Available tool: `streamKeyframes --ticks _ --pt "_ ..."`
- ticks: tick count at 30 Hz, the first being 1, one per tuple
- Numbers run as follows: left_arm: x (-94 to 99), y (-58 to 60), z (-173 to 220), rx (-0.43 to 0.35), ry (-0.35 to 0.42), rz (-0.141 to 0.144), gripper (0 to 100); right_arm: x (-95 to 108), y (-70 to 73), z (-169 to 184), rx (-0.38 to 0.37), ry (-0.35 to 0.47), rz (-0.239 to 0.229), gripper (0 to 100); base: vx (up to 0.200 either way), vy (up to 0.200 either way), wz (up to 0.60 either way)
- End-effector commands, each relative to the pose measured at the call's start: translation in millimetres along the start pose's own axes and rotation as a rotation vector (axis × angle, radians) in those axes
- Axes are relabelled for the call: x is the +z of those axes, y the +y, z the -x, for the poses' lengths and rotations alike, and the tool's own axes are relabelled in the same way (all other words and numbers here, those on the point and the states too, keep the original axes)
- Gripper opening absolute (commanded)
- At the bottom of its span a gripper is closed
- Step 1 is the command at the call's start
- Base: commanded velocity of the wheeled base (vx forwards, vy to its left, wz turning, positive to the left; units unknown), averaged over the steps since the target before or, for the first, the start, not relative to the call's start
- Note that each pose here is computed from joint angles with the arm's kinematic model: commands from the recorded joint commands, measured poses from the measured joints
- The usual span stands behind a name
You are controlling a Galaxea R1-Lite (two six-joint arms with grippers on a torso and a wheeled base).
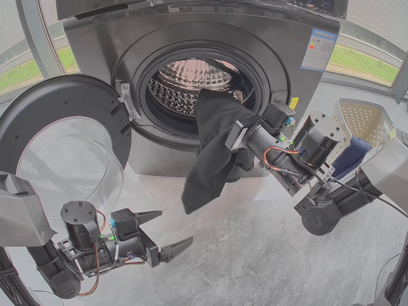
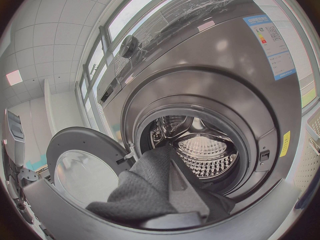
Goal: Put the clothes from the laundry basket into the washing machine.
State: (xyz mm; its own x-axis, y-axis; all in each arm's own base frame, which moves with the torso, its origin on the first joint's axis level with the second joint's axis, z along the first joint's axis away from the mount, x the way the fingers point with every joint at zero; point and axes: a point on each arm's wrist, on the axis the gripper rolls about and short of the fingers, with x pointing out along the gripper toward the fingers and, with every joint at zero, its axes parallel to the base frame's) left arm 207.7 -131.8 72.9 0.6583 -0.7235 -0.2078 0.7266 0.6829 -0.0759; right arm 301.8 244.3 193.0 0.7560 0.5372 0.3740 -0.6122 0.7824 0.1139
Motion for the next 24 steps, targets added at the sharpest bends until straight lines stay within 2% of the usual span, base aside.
streamKeyframes --ticks 1,7,8,11,12,13,18,20,24 --pt "-10.4 -3.8 1 -0.020 0.051 0.009 100 -10 2.0 0 0.005 0.024 -0.001 0 0.000 0.000 0.00" --pt "-13.5 -3.9 2 -0.018 0.065 0.010 100 -22 7.8 5 0.016 0.060 -0.012 0 0.000 0.000 0.00" --pt "-7.8 -3.8 -2 -0.020 0.036 -0.001 100 -26 14.9 9 0.033 0.079 -0.017 0 0.000 0.000 0.00" --pt "11.6 -3.8 -13 -0.026 -0.061 -0.028 100 -29 16.2 12 0.035 0.094 -0.019 0 0.000 0.000 0.00" --pt "11.6 -3.8 -13 -0.026 -0.061 -0.028 100 -29 16.2 12 0.035 0.094 -0.019 0 0.000 0.000 0.00" --pt "19.5 -2.3 -21 -0.027 -0.100 -0.030 100 -30 15.5 12 0.034 0.099 -0.018 0 0.000 0.000 0.00" --pt "17.8 -4.0 -35 -0.043 -0.102 -0.033 100 -34 16.3 13 0.035 0.110 -0.018 0 0.000 0.000 0.00" --pt "26.1 0.9 -51 -0.015 -0.152 -0.047 100 -35 20.4 13 0.045 0.114 -0.024 0 0.000 0.000 0.00" --pt "34.7 5.4 -66 0.024 -0.203 -0.046 100 -40 29.7 14 0.066 0.126 -0.031 0 0.000 0.000 0.00"
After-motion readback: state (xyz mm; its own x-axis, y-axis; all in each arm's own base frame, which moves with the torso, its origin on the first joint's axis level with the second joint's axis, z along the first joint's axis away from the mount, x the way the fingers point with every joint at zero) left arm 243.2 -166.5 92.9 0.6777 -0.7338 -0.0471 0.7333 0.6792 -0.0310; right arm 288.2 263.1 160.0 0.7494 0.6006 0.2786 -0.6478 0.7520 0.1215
